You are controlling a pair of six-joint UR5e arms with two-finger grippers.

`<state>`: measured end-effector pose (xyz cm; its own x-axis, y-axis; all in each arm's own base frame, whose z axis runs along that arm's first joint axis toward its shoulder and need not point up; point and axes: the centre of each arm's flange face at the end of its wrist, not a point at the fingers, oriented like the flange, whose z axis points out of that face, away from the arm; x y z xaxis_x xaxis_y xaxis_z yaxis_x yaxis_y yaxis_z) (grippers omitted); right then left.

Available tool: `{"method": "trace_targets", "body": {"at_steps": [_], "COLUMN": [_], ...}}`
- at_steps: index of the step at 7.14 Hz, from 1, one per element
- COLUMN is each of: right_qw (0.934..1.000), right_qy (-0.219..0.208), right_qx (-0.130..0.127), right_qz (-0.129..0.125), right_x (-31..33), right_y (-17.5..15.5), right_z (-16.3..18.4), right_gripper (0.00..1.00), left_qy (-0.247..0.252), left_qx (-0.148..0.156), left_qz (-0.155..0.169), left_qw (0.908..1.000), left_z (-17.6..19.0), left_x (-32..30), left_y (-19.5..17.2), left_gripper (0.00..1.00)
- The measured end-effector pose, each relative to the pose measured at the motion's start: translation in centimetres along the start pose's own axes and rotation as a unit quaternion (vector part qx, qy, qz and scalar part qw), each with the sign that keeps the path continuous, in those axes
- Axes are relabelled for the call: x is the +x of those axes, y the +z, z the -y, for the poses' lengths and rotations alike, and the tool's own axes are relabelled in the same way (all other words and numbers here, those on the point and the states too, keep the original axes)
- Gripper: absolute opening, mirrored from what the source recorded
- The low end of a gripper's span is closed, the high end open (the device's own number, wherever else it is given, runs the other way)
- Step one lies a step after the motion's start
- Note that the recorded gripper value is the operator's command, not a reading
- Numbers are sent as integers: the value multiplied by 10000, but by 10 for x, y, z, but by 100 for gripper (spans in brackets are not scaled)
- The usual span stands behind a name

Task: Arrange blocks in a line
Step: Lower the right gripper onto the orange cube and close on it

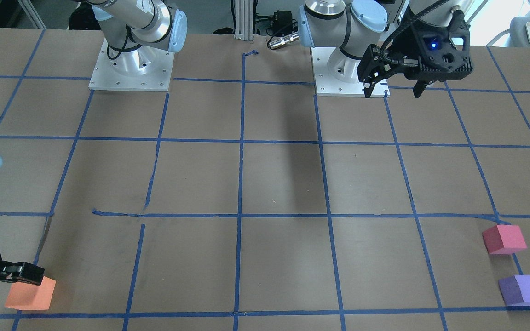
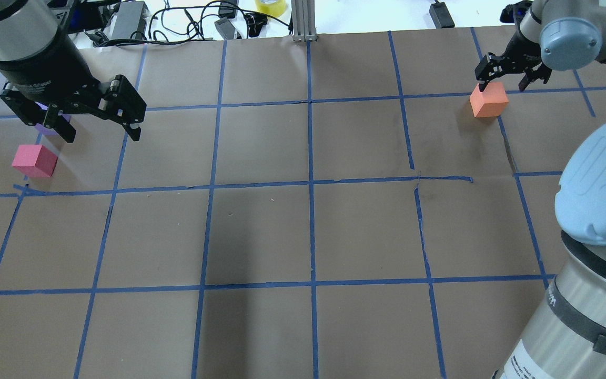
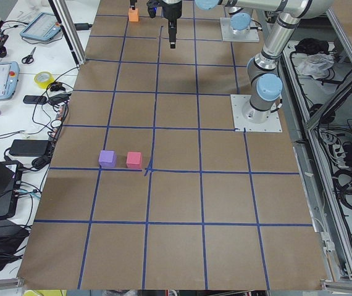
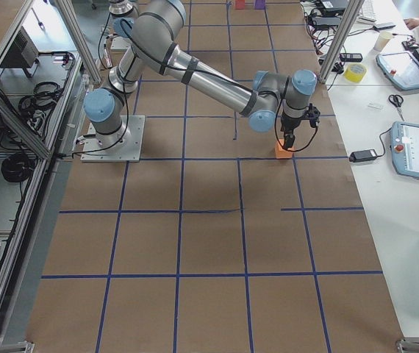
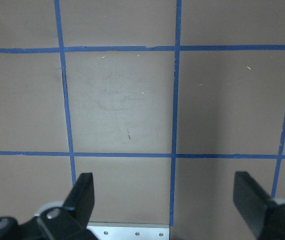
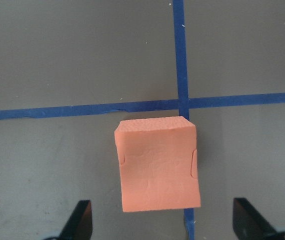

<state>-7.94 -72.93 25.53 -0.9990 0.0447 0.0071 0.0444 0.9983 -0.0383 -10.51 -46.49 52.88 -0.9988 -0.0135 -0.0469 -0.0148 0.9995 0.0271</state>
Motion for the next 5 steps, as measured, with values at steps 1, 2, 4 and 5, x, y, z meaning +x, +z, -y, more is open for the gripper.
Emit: {"method": "trace_targets", "body": {"at_steps": [1,2,4,5], "right_qw": [10000,9999,9996,9991], "right_qy": [-32,-94,-253,-386], "right_qx": [-14,-48,-123,-140], "right_qz": [7,35,90,101], "right_x": [0,1,1,1], "right_y": [10,25,50,60], "right_z": [2,5,7,9], "right_gripper": [100,99,76,40], "left_qy": [0,-6,-18,-19], "left_qx": [0,0,-5,-8], "left_qz": [0,0,-2,-3], "left_qw": [10000,10000,10000,10000], "left_z": [0,0,0,0], "left_x": [0,0,0,1], "left_y": [0,0,0,0], "left_gripper": [100,100,100,100]}}
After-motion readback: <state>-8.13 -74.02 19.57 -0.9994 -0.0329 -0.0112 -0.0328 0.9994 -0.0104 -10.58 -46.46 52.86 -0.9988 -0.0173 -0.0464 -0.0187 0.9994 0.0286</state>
